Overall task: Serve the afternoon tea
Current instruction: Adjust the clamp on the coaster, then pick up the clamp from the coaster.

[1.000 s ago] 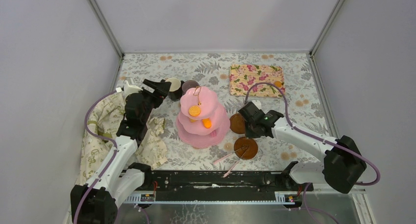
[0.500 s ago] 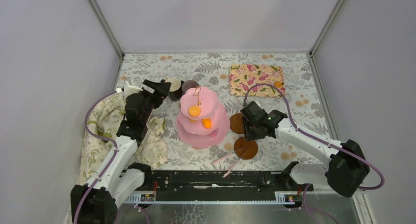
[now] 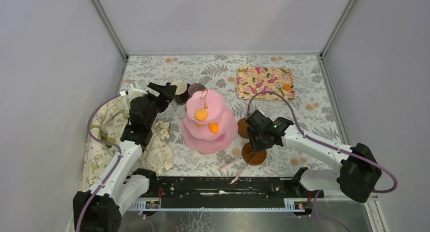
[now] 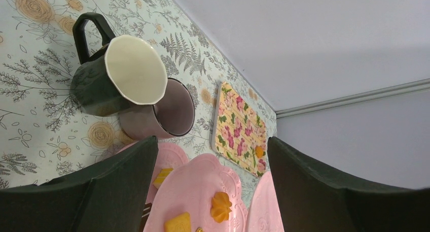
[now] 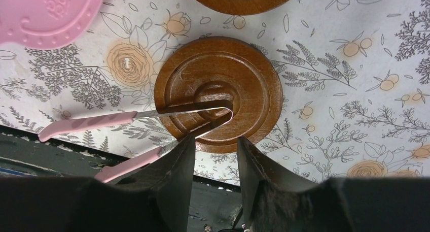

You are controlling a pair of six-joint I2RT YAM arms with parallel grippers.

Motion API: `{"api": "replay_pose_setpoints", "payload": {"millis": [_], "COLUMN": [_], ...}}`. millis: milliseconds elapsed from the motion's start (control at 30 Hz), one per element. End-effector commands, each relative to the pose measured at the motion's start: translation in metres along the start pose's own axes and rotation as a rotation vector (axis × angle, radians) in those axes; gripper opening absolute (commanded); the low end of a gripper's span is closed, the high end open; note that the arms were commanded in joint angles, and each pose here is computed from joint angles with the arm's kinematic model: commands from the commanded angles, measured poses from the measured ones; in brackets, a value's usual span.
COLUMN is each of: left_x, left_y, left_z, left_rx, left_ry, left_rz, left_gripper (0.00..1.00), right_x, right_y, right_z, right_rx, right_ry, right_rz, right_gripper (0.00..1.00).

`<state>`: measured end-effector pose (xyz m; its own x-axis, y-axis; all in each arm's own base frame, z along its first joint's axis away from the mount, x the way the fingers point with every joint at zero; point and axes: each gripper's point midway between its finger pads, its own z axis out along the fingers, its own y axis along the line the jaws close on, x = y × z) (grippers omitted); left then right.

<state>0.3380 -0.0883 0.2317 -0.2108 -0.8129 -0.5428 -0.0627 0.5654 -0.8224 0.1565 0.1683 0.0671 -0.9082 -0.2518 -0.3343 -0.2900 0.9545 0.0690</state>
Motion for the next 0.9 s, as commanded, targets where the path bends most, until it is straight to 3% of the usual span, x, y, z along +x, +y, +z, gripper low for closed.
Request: {"api": "replay_pose_setpoints", "payload": {"millis": [0,867], "left_x": [-0.005,-0.002], "left_y": [0.001,0.006], "left_z": [-0.001,-0.001], "left_rx": [0.006,-0.003], "left_ry": [-0.025,-0.022], "left_rz": [0.007,0.006], "left_gripper": [0.86,0.86], "right_x": [0.008,0.013], "right_y": [0.001,-0.004], "right_z": [0.003,0.04], "right_rx": [0.003,0.064], "right_ry": [0.023,0.065], "right_rz": [0.006,0.016], "right_gripper": [0.43,0.43]}}
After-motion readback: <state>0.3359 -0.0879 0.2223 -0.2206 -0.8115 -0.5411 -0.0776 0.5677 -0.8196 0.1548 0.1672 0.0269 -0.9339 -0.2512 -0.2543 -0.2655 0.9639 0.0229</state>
